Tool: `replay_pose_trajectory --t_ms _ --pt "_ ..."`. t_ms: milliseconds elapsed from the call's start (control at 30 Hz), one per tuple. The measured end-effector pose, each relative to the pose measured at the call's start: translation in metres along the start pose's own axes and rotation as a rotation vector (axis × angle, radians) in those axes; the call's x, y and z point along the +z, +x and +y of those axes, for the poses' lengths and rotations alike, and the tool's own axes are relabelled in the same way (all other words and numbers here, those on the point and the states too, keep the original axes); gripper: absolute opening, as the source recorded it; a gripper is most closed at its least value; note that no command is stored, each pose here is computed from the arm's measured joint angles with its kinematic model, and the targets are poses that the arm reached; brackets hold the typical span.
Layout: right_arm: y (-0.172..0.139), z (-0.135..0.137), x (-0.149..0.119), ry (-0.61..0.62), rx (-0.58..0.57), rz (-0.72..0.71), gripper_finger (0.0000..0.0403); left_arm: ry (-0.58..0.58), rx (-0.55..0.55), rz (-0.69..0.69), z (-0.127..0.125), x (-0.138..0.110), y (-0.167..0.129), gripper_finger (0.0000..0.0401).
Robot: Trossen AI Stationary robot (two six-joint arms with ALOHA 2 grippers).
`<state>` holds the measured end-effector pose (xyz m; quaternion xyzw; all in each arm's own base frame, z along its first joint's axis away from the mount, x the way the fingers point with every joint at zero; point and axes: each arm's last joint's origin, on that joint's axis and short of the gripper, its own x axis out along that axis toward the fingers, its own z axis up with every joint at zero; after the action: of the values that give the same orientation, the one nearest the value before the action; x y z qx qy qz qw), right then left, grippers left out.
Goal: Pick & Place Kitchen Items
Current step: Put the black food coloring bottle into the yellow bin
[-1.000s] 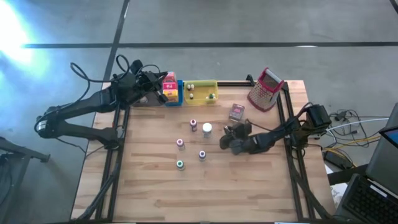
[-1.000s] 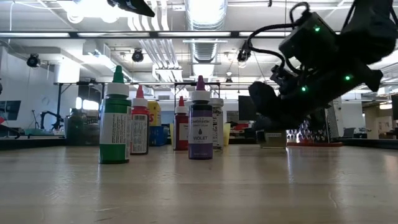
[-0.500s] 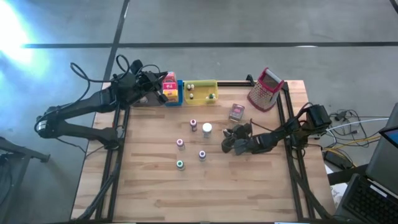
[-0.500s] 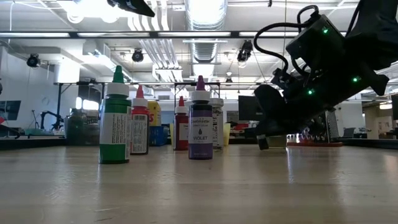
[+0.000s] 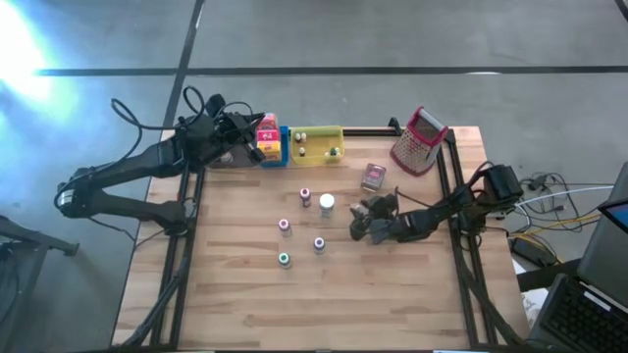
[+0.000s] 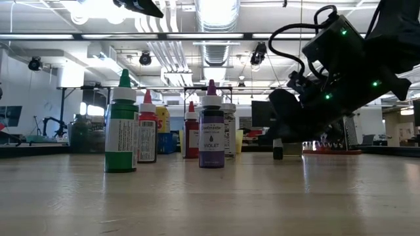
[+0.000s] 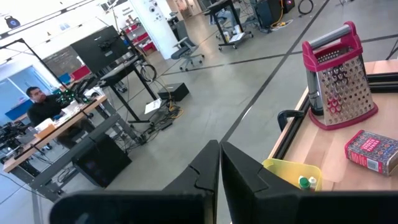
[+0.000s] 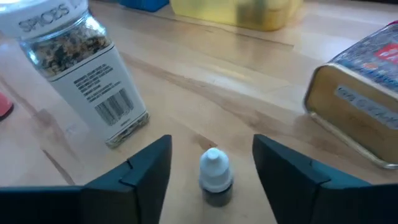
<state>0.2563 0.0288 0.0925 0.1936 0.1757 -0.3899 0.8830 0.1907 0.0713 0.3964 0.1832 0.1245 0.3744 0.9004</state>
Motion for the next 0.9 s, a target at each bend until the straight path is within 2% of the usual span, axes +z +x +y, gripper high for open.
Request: replay_pose_trajectory --t_ms 167,400,567,733,900 --pt "-0.004 -0.003 0.004 0.011 -0.003 -0.019 0.0259 0.0 0.0 0.0 0.0 0.0 0.0 0.0022" --pt "-0.019 -0.003 0.026 0.085 0.05 -0.069 0.0319 0.002 -0.001 0.003 0.0 0.0 0.0 0.0022" --pt "-0.033 -0.004 0.043 0.03 0.099 -0.081 0.0345 0.002 -0.001 0.003 0.0 0.0 0.0 0.0022" --pt "-0.046 -0.004 0.056 -0.076 0.174 0.044 0.0354 0.002 -0.001 0.003 0.0 0.0 0.0 0.0022" --pt "-0.055 -0.005 0.061 -0.197 0.166 0.244 0.0341 0.003 -0.002 0.005 0.0 -0.001 0.0 0.0022"
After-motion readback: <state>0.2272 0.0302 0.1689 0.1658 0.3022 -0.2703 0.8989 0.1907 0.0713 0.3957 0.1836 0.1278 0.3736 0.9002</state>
